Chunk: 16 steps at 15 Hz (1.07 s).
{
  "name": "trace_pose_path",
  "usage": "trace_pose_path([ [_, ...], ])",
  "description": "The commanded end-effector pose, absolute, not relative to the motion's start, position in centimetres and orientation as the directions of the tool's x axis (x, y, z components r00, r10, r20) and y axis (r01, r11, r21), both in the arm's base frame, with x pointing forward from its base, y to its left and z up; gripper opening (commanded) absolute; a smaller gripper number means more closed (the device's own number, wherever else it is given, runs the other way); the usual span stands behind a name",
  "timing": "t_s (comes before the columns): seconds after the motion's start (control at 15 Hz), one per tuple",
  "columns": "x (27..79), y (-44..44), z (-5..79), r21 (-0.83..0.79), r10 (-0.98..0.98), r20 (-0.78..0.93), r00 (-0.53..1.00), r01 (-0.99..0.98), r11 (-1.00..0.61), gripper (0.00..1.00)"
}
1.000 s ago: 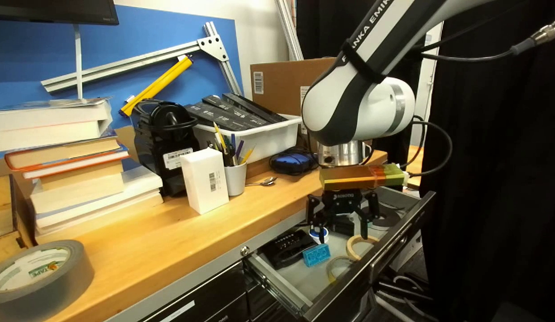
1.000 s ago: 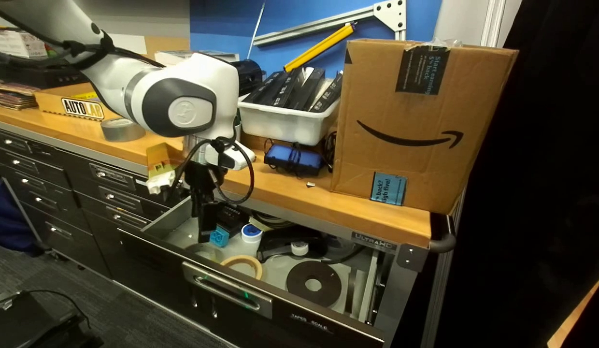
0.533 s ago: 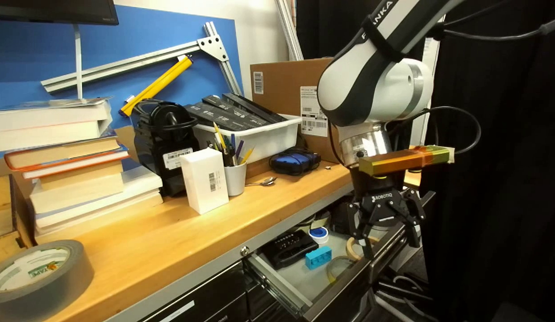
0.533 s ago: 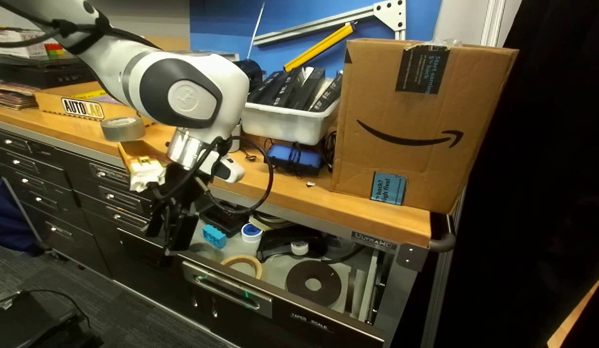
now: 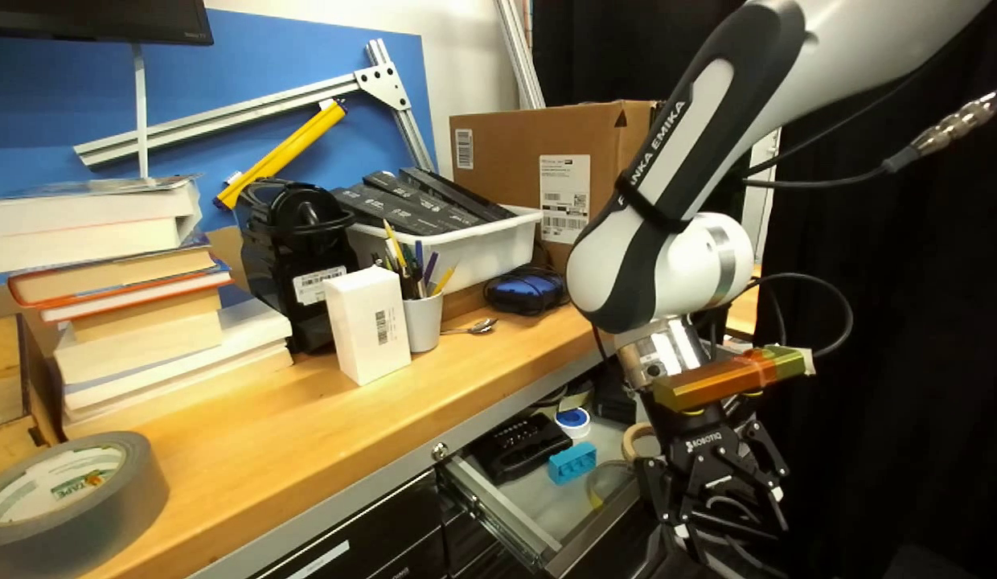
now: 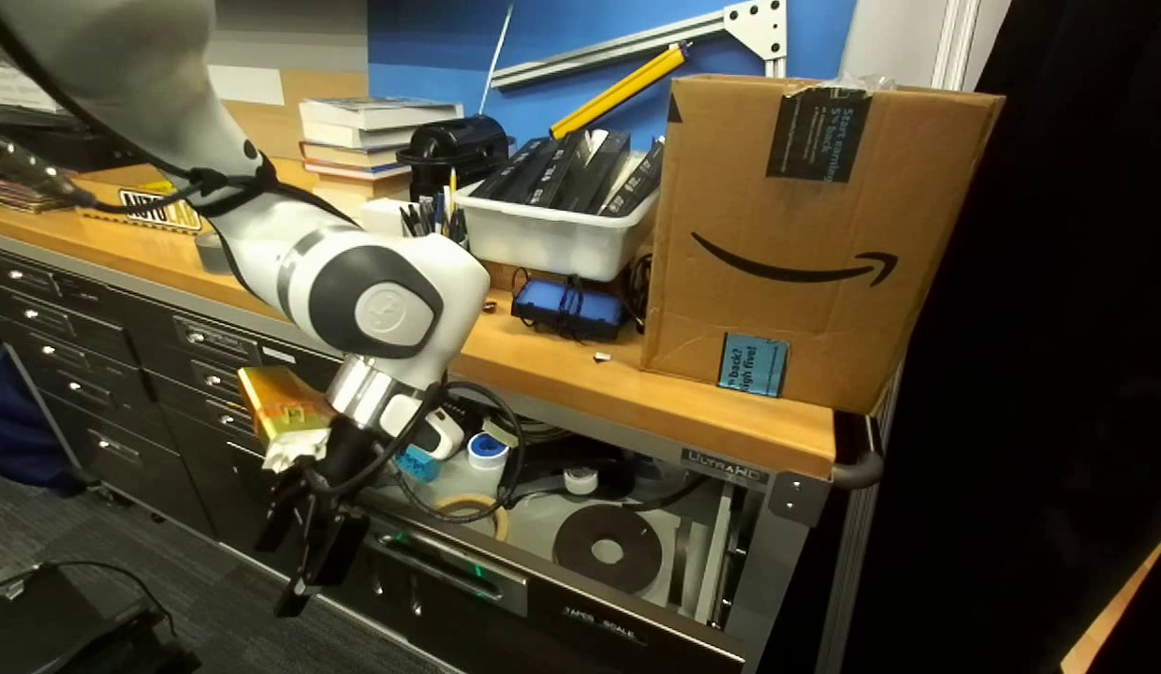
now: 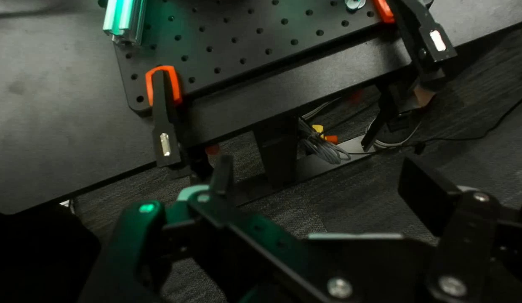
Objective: Pick up the blue object on the counter and put it in the open drawer and close it
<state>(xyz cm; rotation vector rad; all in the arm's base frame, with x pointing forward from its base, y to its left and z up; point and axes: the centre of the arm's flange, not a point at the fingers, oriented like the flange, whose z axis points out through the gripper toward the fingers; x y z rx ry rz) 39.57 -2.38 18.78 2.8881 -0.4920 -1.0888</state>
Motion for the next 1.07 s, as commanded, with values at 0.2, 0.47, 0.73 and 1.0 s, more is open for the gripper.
trace_pose_path([
  [0.2,42.3,-2.2,17.2,0.142,-0.461,-0.466,0.755,-0.450,-0.882,1.00],
  [0.47,46.8,-3.2,16.7,0.146,-0.582,-0.287,0.761,-0.566,-0.812,1.00],
  [0.73,50.9,-4.0,15.7,0.147,-0.712,-0.122,0.691,-0.697,-0.702,1.00],
  [1.0,53.5,-3.3,16.8,0.090,-0.804,0.006,0.594,-0.801,-0.591,1.00],
])
